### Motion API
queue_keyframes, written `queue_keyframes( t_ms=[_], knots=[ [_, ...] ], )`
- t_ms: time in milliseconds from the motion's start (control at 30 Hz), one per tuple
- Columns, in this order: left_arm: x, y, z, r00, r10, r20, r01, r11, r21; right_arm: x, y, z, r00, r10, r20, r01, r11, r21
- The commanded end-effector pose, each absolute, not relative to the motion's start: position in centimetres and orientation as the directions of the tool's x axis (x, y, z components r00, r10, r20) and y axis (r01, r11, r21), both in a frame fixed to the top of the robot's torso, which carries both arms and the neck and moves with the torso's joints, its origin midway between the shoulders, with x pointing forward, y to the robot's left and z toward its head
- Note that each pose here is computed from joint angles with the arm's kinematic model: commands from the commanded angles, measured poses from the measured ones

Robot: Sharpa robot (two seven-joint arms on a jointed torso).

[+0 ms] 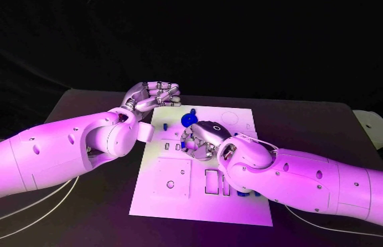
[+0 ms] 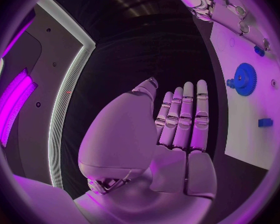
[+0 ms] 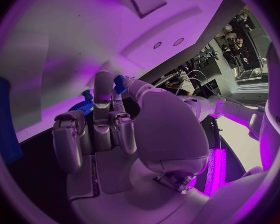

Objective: Assemble the parts on the task board

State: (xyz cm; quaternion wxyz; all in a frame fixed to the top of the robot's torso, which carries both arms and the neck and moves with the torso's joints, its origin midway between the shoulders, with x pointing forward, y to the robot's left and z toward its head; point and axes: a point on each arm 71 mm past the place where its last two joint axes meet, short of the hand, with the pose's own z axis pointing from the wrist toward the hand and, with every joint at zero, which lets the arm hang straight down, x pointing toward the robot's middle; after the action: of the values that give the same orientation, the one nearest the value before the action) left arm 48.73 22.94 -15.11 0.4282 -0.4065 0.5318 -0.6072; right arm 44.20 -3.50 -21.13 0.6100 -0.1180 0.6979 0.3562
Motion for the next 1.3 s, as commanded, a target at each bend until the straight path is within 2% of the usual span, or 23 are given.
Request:
queue_keyframes(
  t_ms=[33, 400, 1300],
  knots=[
    [48.68, 22.74, -14.97, -0.320, -0.947, 0.041, 0.095, -0.075, -0.993, 44.25, -3.72, -21.98, -0.248, 0.212, -0.945, -0.588, 0.742, 0.321],
    [48.68, 22.81, -14.98, -0.318, -0.947, 0.040, 0.094, -0.074, -0.993, 44.26, -3.55, -22.28, -0.265, 0.178, -0.948, -0.590, 0.747, 0.305],
    [48.70, 22.91, -15.03, -0.317, -0.948, 0.040, 0.089, -0.071, -0.993, 44.39, -3.43, -22.13, -0.241, 0.195, -0.951, -0.594, 0.745, 0.304]
  ],
)
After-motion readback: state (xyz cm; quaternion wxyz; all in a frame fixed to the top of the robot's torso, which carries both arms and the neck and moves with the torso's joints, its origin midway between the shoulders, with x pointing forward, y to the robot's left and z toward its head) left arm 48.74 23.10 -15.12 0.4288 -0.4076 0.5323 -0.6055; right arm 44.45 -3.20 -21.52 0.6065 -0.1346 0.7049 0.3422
